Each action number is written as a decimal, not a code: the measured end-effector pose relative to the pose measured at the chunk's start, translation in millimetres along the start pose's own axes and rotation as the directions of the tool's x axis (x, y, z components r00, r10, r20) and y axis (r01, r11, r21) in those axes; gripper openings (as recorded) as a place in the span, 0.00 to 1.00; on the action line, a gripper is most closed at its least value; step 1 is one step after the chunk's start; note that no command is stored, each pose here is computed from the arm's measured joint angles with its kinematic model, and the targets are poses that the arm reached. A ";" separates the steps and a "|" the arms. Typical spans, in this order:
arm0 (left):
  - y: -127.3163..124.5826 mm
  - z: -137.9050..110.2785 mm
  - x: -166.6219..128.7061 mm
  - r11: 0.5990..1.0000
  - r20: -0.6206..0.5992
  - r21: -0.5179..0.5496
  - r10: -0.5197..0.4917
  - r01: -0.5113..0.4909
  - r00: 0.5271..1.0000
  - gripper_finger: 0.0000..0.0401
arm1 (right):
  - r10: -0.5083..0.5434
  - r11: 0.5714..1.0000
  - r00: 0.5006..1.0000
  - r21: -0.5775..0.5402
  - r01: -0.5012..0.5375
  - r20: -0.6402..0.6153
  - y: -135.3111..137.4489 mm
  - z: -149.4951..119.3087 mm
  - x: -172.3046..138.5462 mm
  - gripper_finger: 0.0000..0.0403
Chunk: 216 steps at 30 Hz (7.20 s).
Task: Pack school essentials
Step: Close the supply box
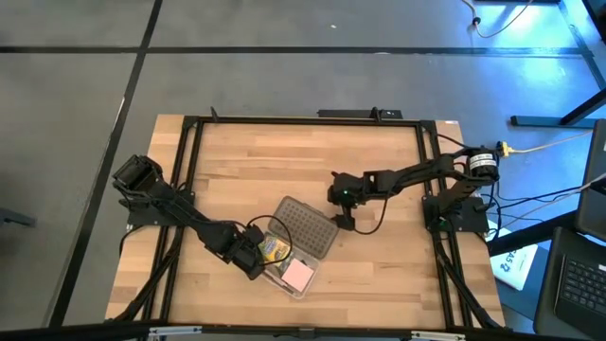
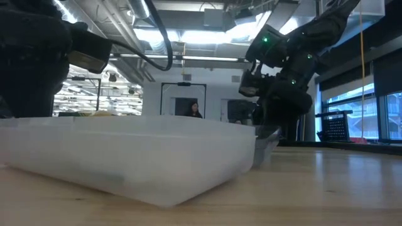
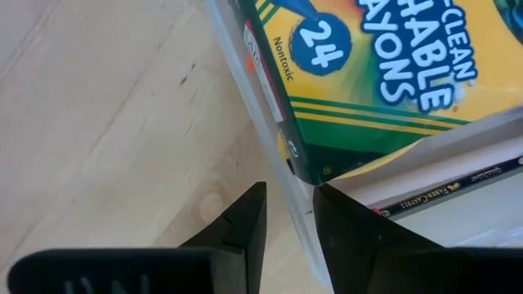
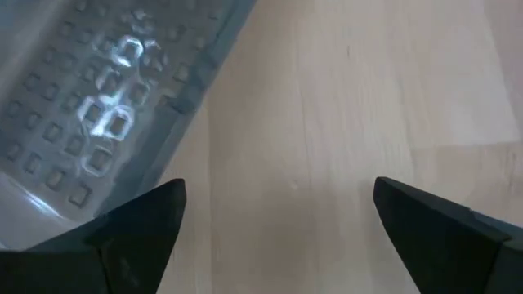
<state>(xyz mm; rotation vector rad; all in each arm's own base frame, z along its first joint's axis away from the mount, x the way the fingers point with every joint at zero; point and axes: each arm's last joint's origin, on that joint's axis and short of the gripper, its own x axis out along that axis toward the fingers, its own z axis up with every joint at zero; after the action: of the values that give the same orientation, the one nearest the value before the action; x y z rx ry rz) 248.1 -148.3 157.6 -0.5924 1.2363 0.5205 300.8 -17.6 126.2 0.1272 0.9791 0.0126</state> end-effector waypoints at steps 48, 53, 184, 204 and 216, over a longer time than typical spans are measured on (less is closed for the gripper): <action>-0.2 1.1 0.2 1.000 0.012 -0.003 -0.001 0.002 1.000 0.24 | 0.427 0.901 0.862 -0.215 -0.378 0.274 20.1 29.5 1.6 0.98; -0.1 1.0 0.2 1.000 0.012 -0.003 -0.001 0.001 1.000 0.24 | 0.455 0.886 0.840 -0.245 -0.394 0.297 28.3 32.5 0.3 0.98; -22.0 -26.3 -88.9 0.881 0.260 0.436 -0.321 0.186 0.911 0.24 | 0.259 0.878 0.965 -0.428 -0.217 0.042 154.1 145.3 -31.8 0.98; -45.1 -39.8 -21.7 0.904 0.157 0.413 -0.189 0.109 0.969 0.24 | 0.219 0.901 0.974 -0.394 -0.182 0.052 170.2 139.1 -57.0 0.98; -27.0 19.3 -6.2 0.967 0.332 0.247 -0.027 -0.060 0.943 0.24 | 0.033 0.932 0.994 -0.363 0.008 0.106 183.3 128.4 -91.8 0.98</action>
<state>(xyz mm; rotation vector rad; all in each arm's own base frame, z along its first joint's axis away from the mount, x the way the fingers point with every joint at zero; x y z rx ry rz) 278.0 -155.6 171.3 -0.2615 0.9645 0.4458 364.4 145.1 293.5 -0.2059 0.8502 0.1967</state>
